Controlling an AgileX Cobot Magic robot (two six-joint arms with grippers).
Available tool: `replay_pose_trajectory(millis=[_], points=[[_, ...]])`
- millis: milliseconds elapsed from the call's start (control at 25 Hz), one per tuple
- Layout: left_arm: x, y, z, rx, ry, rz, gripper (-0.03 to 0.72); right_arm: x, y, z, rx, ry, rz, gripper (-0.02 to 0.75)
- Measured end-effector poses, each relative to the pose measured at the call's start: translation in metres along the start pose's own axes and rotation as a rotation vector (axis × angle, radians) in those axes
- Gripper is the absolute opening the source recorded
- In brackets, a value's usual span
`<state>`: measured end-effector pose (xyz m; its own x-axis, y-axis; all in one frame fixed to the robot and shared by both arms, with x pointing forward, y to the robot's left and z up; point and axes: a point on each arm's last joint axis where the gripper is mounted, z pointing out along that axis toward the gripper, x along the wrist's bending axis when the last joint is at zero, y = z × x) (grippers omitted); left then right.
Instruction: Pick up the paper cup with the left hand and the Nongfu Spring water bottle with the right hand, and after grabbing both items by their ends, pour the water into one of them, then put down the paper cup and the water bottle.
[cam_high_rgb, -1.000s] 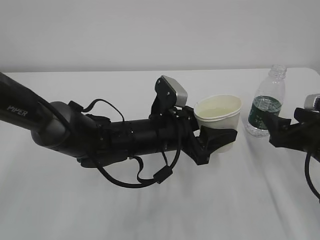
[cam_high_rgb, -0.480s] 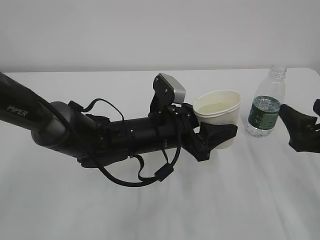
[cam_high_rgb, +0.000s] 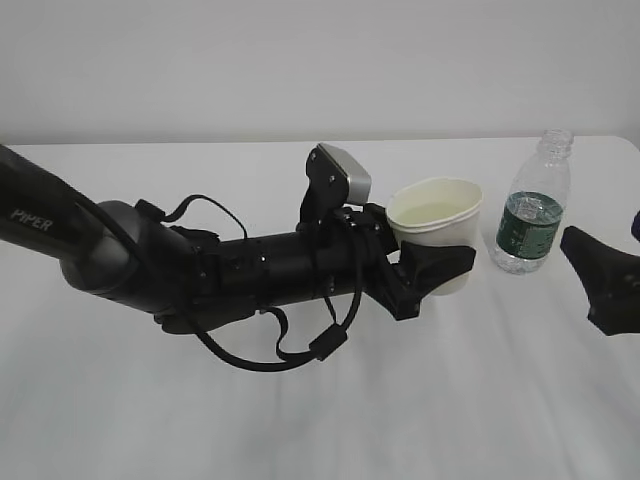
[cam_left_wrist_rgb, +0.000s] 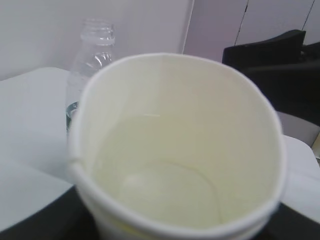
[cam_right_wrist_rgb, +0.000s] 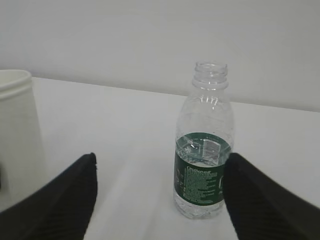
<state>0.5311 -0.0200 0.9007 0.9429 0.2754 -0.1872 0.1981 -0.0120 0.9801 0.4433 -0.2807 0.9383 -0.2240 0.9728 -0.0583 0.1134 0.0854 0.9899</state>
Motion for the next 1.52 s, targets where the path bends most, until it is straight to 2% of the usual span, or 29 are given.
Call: replay_pose_trajectory(millis=[240, 400, 560, 800, 960, 1280, 1520], points=[[0.004, 0.009, -0.004, -0.017, 0.010, 0.012, 0.435, 0.001, 0.000, 0.000, 0.000, 0.010, -0.005, 0.594], [0.021, 0.015, -0.014, -0.031, 0.047, 0.020, 0.435, 0.001, 0.000, 0.000, 0.000, 0.010, -0.005, 0.593], [0.036, 0.019, -0.029, -0.051, 0.031, 0.050, 0.435, 0.001, 0.000, 0.000, 0.000, 0.010, -0.005, 0.593], [0.040, 0.000, -0.052, -0.006, 0.047, 0.003, 0.433, 0.001, 0.000, 0.000, 0.000, 0.010, -0.005, 0.594], [0.047, -0.011, -0.071, 0.020, 0.108, -0.045, 0.432, 0.001, 0.000, 0.000, 0.000, 0.010, -0.005, 0.593], [0.058, -0.023, -0.100, 0.048, 0.203, -0.090, 0.431, 0.001, 0.000, 0.000, 0.000, 0.010, -0.005, 0.593], [0.055, -0.024, -0.112, 0.067, 0.225, -0.038, 0.430, 0.001, 0.000, 0.000, 0.000, 0.010, -0.005, 0.593]])
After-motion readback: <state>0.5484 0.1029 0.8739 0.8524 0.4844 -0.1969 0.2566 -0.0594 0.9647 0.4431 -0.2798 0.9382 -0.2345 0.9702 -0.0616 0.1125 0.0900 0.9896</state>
